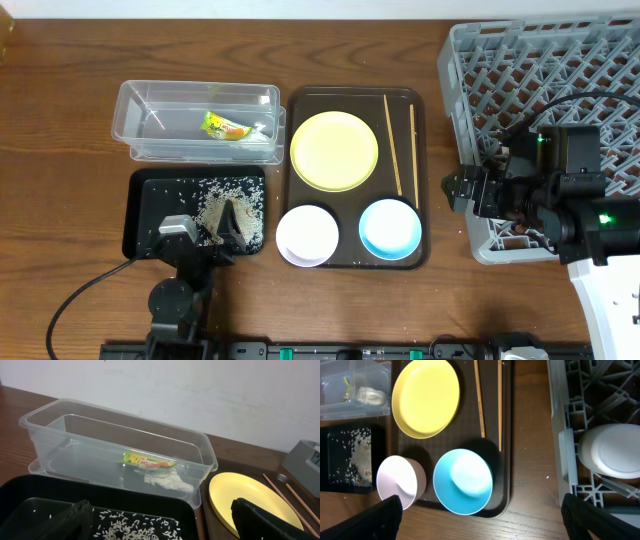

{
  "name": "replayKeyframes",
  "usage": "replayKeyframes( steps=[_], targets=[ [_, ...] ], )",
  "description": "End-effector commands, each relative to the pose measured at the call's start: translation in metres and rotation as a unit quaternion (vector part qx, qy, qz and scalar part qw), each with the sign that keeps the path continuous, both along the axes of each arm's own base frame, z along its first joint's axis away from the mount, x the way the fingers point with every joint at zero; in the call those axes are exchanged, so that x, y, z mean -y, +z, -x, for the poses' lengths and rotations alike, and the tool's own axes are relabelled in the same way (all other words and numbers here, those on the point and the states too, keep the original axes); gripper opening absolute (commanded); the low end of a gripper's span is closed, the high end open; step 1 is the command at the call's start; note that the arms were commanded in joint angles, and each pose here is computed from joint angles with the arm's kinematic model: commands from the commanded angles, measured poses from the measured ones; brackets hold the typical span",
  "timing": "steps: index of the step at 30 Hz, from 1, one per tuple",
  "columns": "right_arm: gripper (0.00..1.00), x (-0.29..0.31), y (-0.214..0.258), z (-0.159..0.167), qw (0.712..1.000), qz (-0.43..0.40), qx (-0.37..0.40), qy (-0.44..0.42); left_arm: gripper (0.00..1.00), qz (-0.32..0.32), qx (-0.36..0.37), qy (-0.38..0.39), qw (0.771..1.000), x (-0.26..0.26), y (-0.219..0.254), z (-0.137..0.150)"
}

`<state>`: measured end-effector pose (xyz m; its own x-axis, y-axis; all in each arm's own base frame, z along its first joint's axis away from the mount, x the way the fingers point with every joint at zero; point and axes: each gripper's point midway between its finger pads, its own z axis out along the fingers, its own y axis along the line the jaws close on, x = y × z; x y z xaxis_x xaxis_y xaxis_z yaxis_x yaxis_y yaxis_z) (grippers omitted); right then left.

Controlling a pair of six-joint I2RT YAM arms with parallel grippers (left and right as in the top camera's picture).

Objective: Sort waste into correct bins and load items into the dishwasher rack

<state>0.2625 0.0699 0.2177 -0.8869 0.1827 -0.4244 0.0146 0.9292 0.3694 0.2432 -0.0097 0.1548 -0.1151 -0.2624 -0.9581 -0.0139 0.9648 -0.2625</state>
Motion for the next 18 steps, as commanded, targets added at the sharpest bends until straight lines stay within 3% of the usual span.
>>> replayKeyframes(
  steps=[1,10,14,18],
  targets=[
    [0.99,-0.001,0.000,0.000,1.000,0.004,0.001,0.006,0.91,-0.002,-0.020,-0.003,1.000,0.001,-0.018,0.000],
    [0.99,-0.009,0.023,-0.030,0.997,-0.042,0.065,-0.023,0.91,-0.002,-0.020,-0.003,1.000,0.001,-0.018,0.000],
    [0.84,-0.037,0.000,-0.012,0.998,-0.060,0.008,0.027,0.91,-0.002,-0.020,-0.003,1.000,0.001,-0.018,0.000],
    [0.70,-0.058,-0.059,0.018,0.996,-0.009,-0.069,0.058,0.91,-0.002,-0.020,-0.003,1.000,0.001,-0.018,0.000]
  ],
)
